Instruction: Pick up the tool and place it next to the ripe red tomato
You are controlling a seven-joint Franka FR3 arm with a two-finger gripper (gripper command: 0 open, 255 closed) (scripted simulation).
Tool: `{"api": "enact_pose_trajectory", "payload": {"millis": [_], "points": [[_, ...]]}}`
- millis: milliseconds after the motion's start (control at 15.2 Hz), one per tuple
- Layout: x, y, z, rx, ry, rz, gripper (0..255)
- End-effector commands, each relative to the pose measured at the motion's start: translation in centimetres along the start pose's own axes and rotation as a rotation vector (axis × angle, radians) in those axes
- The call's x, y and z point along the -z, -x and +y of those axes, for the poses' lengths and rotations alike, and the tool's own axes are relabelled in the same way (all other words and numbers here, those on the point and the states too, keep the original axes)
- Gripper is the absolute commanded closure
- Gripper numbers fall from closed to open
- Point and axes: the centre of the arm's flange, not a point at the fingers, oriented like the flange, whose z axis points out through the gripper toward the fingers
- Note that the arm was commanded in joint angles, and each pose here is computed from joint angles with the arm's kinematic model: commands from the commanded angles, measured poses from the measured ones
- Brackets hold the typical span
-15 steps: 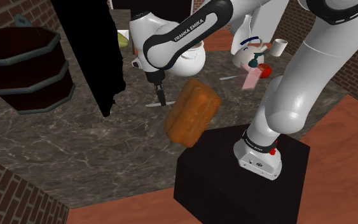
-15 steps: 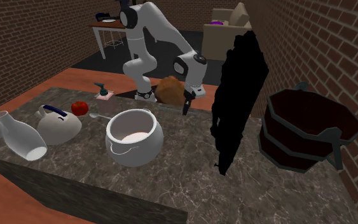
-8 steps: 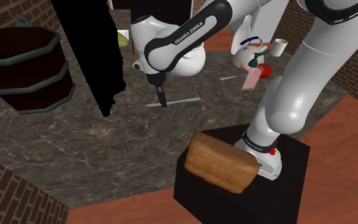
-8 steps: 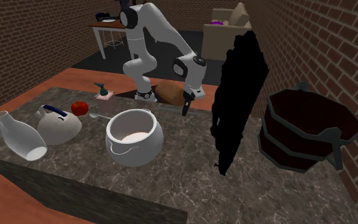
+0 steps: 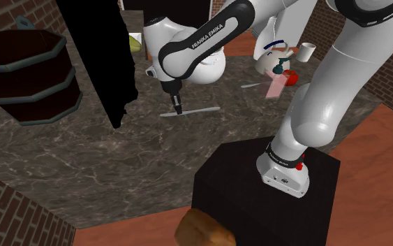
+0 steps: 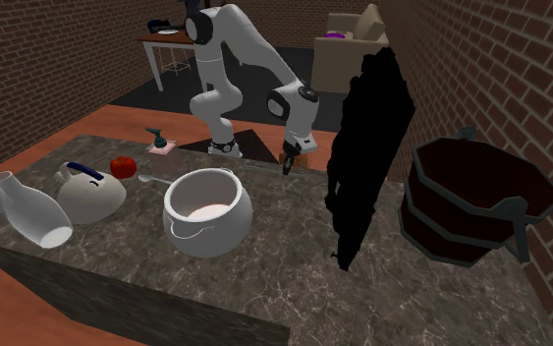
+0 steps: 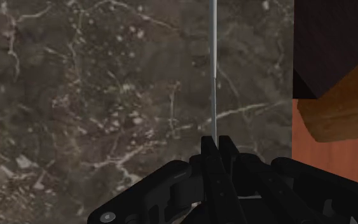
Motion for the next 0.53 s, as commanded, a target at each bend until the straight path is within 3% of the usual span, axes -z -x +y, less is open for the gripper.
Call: {"api": "enact_pose_trajectory", "payload": {"millis": [0, 462], "points": [[0.0, 0.0, 0.0, 0.0, 0.0, 0.0, 255], [2.6, 0.5, -0.1, 0.0, 0.0, 0.0, 255]]}}
